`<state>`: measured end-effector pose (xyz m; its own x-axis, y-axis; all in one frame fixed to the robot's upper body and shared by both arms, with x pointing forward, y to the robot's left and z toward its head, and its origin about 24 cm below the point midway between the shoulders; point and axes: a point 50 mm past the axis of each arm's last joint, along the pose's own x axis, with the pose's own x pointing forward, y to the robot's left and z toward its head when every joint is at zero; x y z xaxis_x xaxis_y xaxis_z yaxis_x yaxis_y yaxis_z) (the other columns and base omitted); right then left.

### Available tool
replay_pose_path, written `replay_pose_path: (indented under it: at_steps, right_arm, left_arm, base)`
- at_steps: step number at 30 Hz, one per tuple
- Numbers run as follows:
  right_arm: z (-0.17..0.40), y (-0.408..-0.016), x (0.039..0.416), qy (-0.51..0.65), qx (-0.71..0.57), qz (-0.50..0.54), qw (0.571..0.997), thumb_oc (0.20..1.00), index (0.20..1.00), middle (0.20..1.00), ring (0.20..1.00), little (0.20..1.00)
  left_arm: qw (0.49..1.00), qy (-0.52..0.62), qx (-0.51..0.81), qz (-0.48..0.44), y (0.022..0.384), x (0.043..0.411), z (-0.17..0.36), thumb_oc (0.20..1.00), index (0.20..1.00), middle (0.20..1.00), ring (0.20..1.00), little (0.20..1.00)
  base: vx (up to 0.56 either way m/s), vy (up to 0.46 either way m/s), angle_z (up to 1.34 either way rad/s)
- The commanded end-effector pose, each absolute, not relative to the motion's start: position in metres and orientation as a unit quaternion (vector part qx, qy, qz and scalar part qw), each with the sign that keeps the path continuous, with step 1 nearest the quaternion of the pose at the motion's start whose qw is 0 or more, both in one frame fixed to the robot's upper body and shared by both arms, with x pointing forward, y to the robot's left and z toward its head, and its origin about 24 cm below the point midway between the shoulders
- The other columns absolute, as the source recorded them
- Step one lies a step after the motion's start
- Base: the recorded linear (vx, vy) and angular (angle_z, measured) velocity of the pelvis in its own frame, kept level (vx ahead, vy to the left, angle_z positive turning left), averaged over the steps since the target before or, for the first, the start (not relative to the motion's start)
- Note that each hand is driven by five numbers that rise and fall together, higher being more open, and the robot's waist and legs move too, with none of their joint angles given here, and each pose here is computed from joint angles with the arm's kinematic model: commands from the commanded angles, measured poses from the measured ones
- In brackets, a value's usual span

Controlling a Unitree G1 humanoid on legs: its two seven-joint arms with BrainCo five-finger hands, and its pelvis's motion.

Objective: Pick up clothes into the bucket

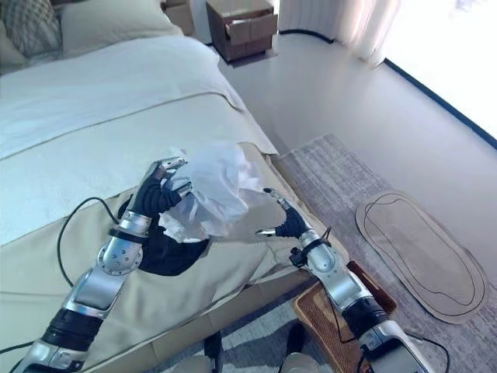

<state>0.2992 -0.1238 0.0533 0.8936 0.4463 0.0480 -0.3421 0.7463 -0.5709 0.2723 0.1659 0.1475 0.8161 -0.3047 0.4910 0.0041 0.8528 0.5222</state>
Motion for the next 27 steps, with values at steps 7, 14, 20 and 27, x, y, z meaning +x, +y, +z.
replay_pose_path:
  at_steps: [7, 14, 20, 27]
  right_arm:
    - [0.076, -0.068, 0.304, -0.132, -0.173, 0.276, 0.936, 1.000, 1.000, 1.000, 1.000, 1.000]
    - [0.085, -0.050, 0.303, -0.135, -0.110, 0.297, 0.939, 1.000, 1.000, 1.000, 1.000, 1.000]
    - [0.092, -0.038, 0.299, -0.128, -0.014, 0.320, 0.939, 1.000, 1.000, 1.000, 1.000, 1.000]
    - [0.094, -0.021, 0.291, -0.130, -0.017, 0.390, 0.911, 0.200, 0.200, 0.200, 0.200, 0.200]
  left_arm:
    - [0.911, -0.338, 0.120, -0.204, 0.129, 0.262, 0.169, 0.200, 0.200, 0.200, 0.200, 0.200]
    - [0.905, -0.333, 0.083, -0.250, 0.110, 0.258, 0.168, 0.200, 0.200, 0.200, 0.200, 0.200]
    - [0.904, -0.332, 0.057, -0.262, 0.098, 0.259, 0.169, 0.200, 0.200, 0.200, 0.200, 0.200]
    - [0.895, -0.343, 0.052, -0.281, 0.091, 0.259, 0.175, 0.200, 0.200, 0.200, 0.200, 0.200]
  base:
    - [0.04, 0.000, -0.01]
    - [0.01, -0.001, 0.00]
    - [0.00, 0.000, 0.00]
    - [0.00, -0.001, 0.00]
